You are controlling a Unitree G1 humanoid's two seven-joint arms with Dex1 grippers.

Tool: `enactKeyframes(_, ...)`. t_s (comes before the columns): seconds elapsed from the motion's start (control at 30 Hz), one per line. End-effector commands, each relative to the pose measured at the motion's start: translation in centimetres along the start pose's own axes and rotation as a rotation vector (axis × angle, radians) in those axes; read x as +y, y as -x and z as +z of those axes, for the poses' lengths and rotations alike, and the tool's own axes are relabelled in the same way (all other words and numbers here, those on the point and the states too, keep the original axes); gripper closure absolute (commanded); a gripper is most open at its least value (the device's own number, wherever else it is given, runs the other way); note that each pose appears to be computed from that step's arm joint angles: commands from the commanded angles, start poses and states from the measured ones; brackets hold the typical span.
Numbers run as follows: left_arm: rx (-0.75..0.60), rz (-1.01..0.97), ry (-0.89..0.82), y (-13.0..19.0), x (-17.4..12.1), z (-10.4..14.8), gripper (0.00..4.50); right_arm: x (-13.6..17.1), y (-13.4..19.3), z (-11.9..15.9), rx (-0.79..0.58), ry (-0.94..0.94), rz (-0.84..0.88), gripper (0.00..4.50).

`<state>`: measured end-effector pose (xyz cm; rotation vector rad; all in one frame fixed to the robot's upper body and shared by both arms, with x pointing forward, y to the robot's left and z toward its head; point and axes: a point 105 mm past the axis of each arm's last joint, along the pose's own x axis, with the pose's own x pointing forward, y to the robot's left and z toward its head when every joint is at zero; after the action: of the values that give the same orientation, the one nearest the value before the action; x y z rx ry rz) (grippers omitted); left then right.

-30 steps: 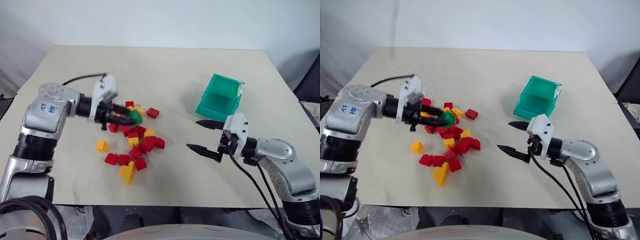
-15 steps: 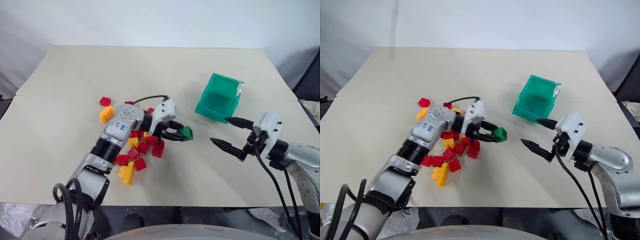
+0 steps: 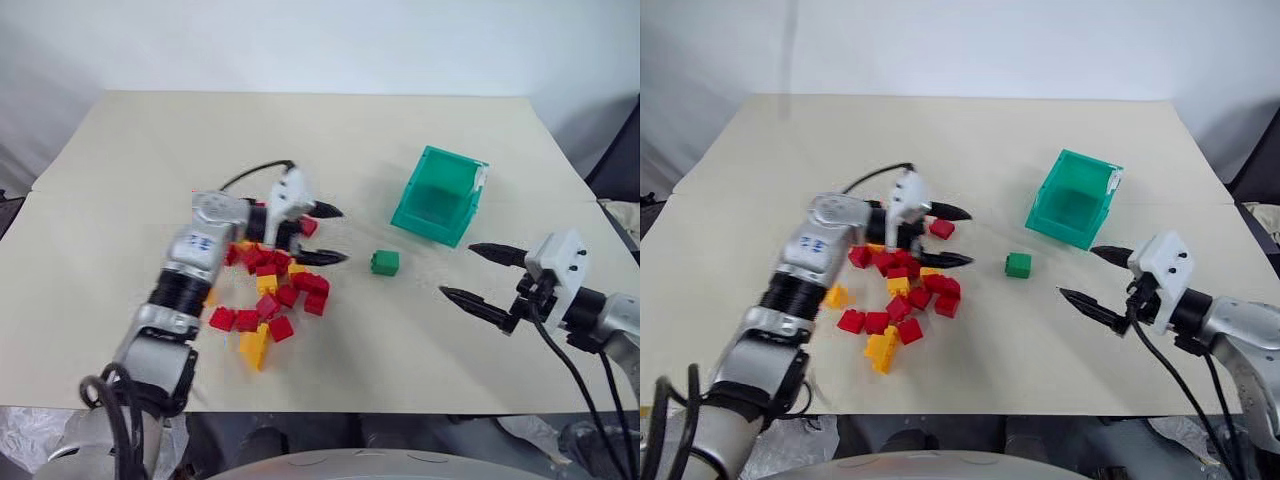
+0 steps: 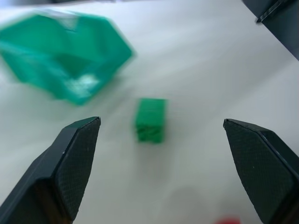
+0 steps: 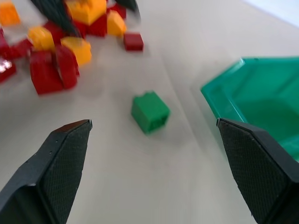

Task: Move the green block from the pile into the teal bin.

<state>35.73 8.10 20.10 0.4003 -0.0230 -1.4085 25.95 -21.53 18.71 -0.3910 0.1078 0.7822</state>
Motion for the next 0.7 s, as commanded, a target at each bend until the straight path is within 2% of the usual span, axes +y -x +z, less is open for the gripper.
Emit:
enactKeyframes(0.03, -0.018, 0.027, 0.024, 4.0, -0.9, 0.5, 0.02, -1.1, 2.3, -0.2, 0.083, 0.020, -0.024, 0.00)
enactKeyframes(0.1, 0.009, 0.059, 0.074, 6.5, -1.8, -0.1, 0.02, -1.6, 3.3, -0.3, 0.133, 0.026, -0.049, 0.00)
enactKeyframes(0.2, -0.048, 0.149, 0.140, 9.4, -2.6, 0.0, 0.02, -1.8, 4.0, -0.5, 0.179, 0.037, -0.058, 0.00)
enactKeyframes(0.3, 0.026, 0.261, 0.165, 12.1, -3.4, -1.2, 0.02, -1.9, 2.9, -0.4, 0.197, 0.027, -0.033, 0.00)
enactKeyframes(0.37, 0.003, 0.290, 0.179, 12.9, -4.2, -1.2, 0.02, -1.7, 1.6, -0.2, 0.194, 0.004, 0.006, 0.00)
enactKeyframes(0.4, -0.050, 0.294, 0.190, 13.2, -4.6, -0.8, 0.02, -1.5, 0.6, 0.0, 0.187, -0.002, 0.042, 0.00)
enactKeyframes(0.5, -0.140, 0.231, 0.210, 13.3, -6.4, -0.4, 0.02, -1.2, -2.0, 0.2, 0.184, 0.002, 0.123, 0.00)
enactKeyframes(0.7, -0.090, 0.238, 0.171, 13.6, -8.5, -2.2, 0.02, -2.6, -9.0, 0.2, 0.244, 0.091, 0.208, 0.00)
